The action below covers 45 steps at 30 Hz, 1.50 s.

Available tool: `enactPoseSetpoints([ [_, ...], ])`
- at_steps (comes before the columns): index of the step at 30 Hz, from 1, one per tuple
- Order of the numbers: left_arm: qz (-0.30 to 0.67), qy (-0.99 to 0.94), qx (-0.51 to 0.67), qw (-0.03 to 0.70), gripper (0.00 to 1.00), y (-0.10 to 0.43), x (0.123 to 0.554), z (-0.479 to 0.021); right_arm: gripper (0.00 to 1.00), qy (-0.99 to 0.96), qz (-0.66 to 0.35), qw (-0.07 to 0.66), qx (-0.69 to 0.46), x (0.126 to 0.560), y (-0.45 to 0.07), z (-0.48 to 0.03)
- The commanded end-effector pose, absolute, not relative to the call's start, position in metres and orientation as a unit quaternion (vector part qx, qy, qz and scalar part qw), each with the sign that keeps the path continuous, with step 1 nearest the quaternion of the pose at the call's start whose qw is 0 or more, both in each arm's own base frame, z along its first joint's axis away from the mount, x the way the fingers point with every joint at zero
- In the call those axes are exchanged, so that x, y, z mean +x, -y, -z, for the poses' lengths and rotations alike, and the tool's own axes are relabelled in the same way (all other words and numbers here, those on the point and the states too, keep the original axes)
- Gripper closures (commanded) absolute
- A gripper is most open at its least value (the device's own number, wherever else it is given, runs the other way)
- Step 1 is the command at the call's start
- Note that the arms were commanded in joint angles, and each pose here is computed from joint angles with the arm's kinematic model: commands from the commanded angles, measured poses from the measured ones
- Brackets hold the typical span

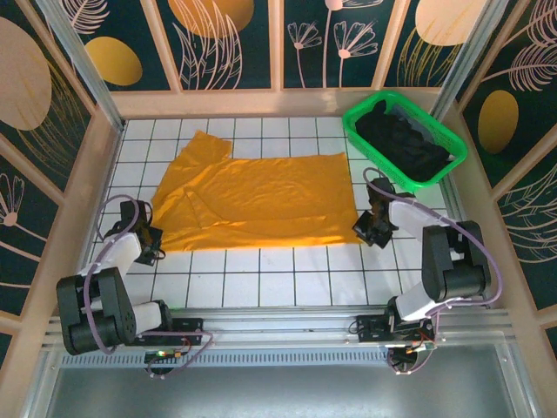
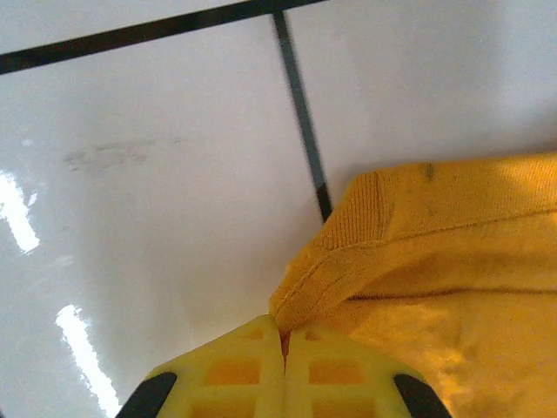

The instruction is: Fold and stack the t-shirts

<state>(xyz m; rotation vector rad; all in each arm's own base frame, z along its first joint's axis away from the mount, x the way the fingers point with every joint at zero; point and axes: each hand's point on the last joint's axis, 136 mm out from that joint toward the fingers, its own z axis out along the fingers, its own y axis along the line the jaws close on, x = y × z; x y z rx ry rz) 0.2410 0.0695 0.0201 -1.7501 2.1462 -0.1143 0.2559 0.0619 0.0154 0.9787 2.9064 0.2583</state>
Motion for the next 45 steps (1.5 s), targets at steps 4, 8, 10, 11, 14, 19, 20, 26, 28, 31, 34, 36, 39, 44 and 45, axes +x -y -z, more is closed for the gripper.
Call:
enactPoseSetpoints([
  [4,0.012,-0.735,-0.654,0.179,0.72,-0.078,0.226,-0.024,0.85,-0.943,-0.08,-0.015,0.324,0.235,-0.057,-0.012],
  [8,0.012,-0.736,-0.646,0.202,0.46,-0.083,0.232,-0.052,0.56,-0.947,-0.099,0.06,0.3,0.266,-0.062,-0.048],
  [10,0.031,-0.739,-0.637,0.218,0.45,-0.081,0.242,-0.07,0.52,-0.949,-0.131,0.111,0.265,0.284,-0.075,-0.072],
  [11,0.049,-0.742,-0.63,0.224,0.45,-0.077,0.25,-0.076,0.5,-0.949,-0.154,0.131,0.243,0.293,-0.085,-0.083],
  [14,0.158,-0.767,-0.582,0.217,0.47,-0.038,0.283,-0.084,0.49,-0.94,-0.254,0.177,0.141,0.311,-0.137,-0.115],
  [19,0.215,-0.831,-0.492,0.144,0.45,0.046,0.302,-0.069,0.48,-0.911,-0.373,0.176,-0.004,0.316,-0.22,-0.145],
  [20,0.221,-0.832,-0.491,0.137,0.45,0.055,0.301,-0.064,0.48,-0.909,-0.379,0.172,-0.013,0.316,-0.228,-0.145],
  [26,0.236,-0.831,-0.488,0.121,0.47,0.078,0.311,-0.047,0.5,-0.912,-0.384,0.144,-0.008,0.322,-0.245,-0.128],
  [28,0.234,-0.836,-0.482,0.118,0.48,0.08,0.316,-0.045,0.5,-0.912,-0.384,0.143,-0.005,0.322,-0.247,-0.126],
  [31,0.227,-0.842,-0.477,0.107,0.54,0.084,0.316,-0.037,0.51,-0.915,-0.38,0.138,-0.001,0.321,-0.246,-0.122],
  [34,0.217,-0.844,-0.479,0.104,0.58,0.082,0.313,-0.032,0.51,-0.917,-0.373,0.14,0.002,0.321,-0.244,-0.121],
  [36,0.219,-0.844,-0.478,0.107,0.62,0.082,0.314,-0.031,0.52,-0.919,-0.37,0.139,0.004,0.321,-0.243,-0.119],
  [39,0.218,-0.845,-0.476,0.107,0.69,0.083,0.315,-0.03,0.53,-0.919,-0.37,0.138,0.007,0.322,-0.242,-0.118],
  [44,0.22,-0.846,-0.471,0.114,0.83,0.084,0.321,-0.036,0.55,-0.919,-0.369,0.137,0.011,0.323,-0.243,-0.118],
  [45,0.223,-0.847,-0.468,0.114,0.87,0.085,0.322,-0.037,0.56,-0.919,-0.368,0.137,0.011,0.324,-0.243,-0.117],
])
